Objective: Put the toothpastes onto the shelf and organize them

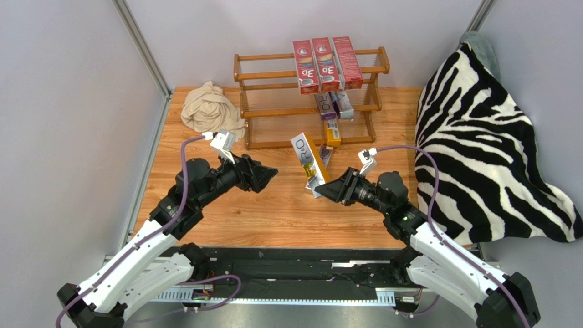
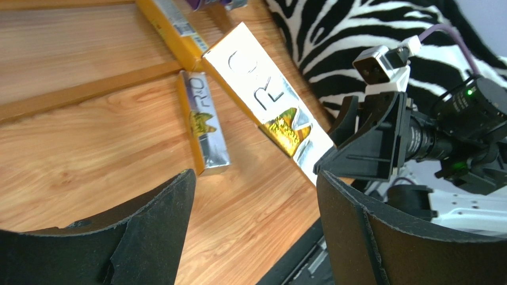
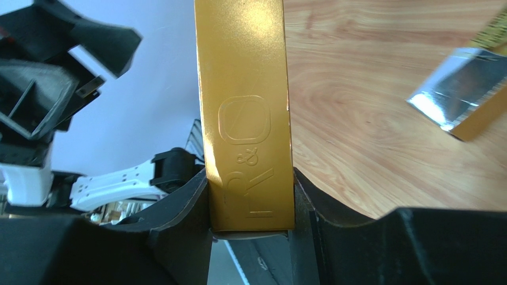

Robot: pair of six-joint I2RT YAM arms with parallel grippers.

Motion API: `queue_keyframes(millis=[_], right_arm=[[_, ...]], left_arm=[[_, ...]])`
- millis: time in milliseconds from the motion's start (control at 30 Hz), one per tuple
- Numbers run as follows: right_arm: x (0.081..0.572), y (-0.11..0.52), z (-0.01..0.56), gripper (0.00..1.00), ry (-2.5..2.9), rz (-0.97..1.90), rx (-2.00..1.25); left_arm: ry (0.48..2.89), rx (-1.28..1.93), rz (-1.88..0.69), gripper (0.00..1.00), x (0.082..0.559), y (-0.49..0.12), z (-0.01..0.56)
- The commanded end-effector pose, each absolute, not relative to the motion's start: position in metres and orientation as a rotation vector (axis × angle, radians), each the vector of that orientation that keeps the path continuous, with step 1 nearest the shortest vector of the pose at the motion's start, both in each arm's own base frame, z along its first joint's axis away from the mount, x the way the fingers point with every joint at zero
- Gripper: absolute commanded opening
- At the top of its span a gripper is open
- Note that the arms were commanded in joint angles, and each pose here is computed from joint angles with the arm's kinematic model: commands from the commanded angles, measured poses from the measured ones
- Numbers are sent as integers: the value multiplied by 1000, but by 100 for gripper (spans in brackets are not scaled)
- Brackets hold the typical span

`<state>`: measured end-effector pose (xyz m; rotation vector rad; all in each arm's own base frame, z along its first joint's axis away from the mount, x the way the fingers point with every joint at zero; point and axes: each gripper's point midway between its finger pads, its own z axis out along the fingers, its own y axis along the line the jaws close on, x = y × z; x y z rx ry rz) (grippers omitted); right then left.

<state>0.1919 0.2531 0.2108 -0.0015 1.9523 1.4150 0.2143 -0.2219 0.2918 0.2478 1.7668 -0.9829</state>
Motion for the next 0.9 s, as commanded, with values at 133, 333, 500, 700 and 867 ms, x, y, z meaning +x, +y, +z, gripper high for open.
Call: queue_keyframes(millis=[133, 333, 500, 700, 867], right_arm=[[230, 211, 186, 9, 1944, 1333, 133], [245, 183, 172, 9, 1974, 1293, 217], [253, 166, 159, 9, 2017, 1267, 277], [268, 143, 139, 9, 2060, 1268, 383], [288, 124, 140, 8, 2029, 1248, 419]], left_arm=[[1825, 248, -870, 83, 217, -207, 267], [1827, 258, -875, 83, 216, -208, 267], [1825, 264, -866, 83, 214, -206, 270], [1823, 263, -860, 83, 212, -203, 270], [1832, 259, -861, 83, 211, -203, 266]])
